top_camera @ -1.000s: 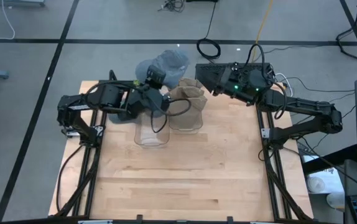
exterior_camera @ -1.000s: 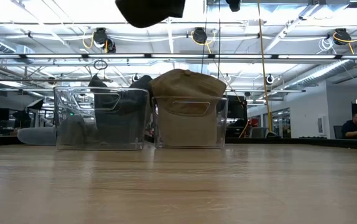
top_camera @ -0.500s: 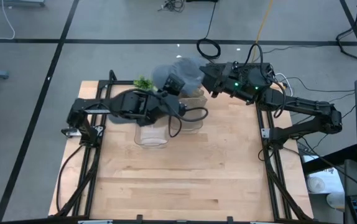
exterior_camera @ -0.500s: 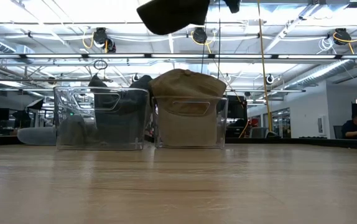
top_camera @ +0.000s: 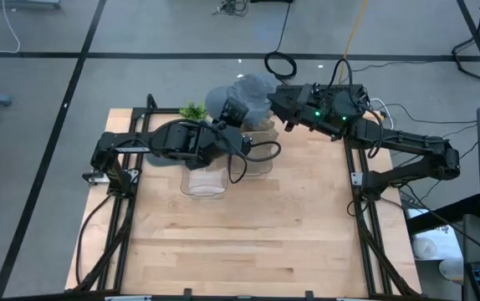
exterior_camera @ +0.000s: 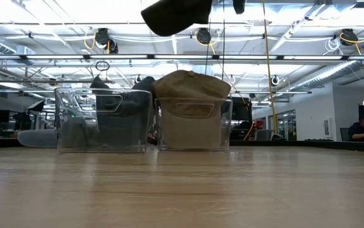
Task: Pick & Place hat
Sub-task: Put the bottom blue cap into the left transparent bin
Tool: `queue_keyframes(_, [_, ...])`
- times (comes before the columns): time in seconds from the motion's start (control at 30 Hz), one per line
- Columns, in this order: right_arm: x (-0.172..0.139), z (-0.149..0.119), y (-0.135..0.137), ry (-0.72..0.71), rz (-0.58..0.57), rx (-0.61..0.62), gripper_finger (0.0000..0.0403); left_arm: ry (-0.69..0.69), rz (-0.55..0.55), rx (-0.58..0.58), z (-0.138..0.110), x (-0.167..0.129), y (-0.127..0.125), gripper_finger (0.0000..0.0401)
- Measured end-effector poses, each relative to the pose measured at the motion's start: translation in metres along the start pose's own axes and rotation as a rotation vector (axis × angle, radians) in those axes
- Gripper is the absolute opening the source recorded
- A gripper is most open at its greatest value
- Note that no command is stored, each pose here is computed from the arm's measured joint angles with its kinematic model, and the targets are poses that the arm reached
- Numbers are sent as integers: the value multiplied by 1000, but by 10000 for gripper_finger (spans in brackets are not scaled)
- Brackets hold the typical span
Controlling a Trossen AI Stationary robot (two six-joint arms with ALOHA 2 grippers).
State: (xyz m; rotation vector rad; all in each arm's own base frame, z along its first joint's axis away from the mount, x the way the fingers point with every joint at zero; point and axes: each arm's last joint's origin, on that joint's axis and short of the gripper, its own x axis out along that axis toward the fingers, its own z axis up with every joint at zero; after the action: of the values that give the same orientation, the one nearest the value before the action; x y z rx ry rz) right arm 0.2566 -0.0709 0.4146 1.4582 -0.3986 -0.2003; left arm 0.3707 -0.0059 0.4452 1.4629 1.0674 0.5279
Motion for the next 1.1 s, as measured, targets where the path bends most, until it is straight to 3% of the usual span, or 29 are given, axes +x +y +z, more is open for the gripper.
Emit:
queue_keyframes(0.2, [0,0,-3,5,-32,-121,17,-37,-14,-3,1,0,-1,3])
queue_keyframes(0.37, [0,0,-2,10,-23,-179,5,-49,-20,-43,1,0,-1,23])
queue_keyframes(0.67, [-16,8,17,51,83,-335,2,-80,-57,-278,-4,-7,-2,73])
queue_keyframes(0.77, [-23,14,23,48,104,-397,1,-117,-130,-369,-7,-12,-7,94])
queue_keyframes(0.93, [-35,21,28,167,134,-425,1,-133,-325,-467,-13,-14,-23,126])
queue_keyframes(1.1, [-38,19,22,439,128,-374,0,-162,-601,-550,-21,-10,-36,142])
